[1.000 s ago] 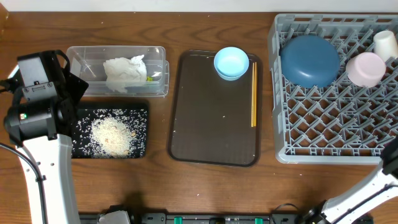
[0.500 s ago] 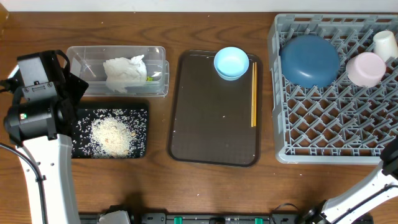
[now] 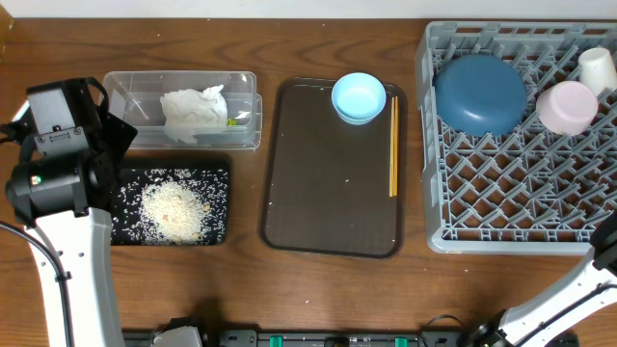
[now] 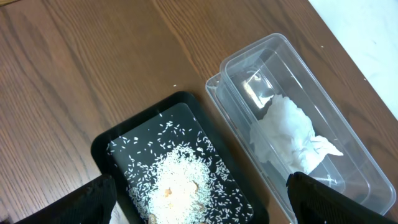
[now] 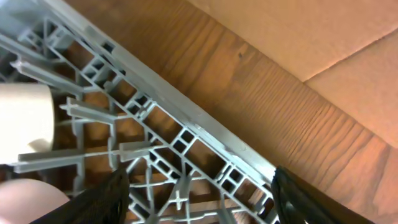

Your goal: Sort waste into correct bins and load items into the dishwasher rack

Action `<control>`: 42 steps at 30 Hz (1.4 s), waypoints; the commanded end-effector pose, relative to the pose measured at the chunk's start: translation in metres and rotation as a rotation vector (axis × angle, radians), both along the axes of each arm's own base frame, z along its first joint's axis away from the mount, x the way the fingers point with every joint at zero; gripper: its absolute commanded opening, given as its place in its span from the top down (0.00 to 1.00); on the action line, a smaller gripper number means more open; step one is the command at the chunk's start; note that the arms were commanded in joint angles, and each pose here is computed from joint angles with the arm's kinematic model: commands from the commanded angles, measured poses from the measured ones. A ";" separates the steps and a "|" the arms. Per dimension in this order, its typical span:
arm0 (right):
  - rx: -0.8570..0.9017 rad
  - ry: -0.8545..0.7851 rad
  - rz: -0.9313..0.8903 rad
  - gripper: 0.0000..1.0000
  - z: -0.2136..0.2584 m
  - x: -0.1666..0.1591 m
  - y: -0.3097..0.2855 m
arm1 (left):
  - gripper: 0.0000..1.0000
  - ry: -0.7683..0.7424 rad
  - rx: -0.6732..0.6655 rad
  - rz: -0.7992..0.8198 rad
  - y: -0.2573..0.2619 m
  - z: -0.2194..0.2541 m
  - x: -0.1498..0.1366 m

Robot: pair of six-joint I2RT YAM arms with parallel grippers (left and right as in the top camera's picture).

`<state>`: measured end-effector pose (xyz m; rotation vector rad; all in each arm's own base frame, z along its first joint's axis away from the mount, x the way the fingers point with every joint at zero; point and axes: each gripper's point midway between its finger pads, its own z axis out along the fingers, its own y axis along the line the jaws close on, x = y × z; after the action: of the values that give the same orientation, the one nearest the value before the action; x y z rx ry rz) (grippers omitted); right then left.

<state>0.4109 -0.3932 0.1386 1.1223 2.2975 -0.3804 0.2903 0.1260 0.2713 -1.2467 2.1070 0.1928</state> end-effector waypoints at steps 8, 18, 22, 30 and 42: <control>-0.058 0.167 0.173 0.19 -0.040 -0.010 -0.018 | 0.10 0.008 0.008 0.027 0.005 -0.002 -0.002; -0.101 0.198 0.232 0.28 -0.038 -0.021 -0.036 | 0.10 0.008 0.008 0.027 0.005 -0.002 -0.002; -0.050 0.138 0.302 0.29 -0.041 -0.014 -0.026 | 0.10 0.007 0.008 0.027 0.005 -0.002 -0.002; -0.010 0.090 0.336 0.36 -0.042 -0.009 -0.019 | 0.10 0.007 0.008 0.027 0.005 -0.002 -0.002; 0.022 0.116 0.293 0.50 -0.050 -0.032 -0.030 | 0.10 0.007 0.008 0.027 0.005 -0.002 -0.002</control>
<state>0.3941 -0.4134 0.0971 0.7377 2.5160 -0.3184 0.2904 0.1260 0.2712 -1.2464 2.1076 0.1931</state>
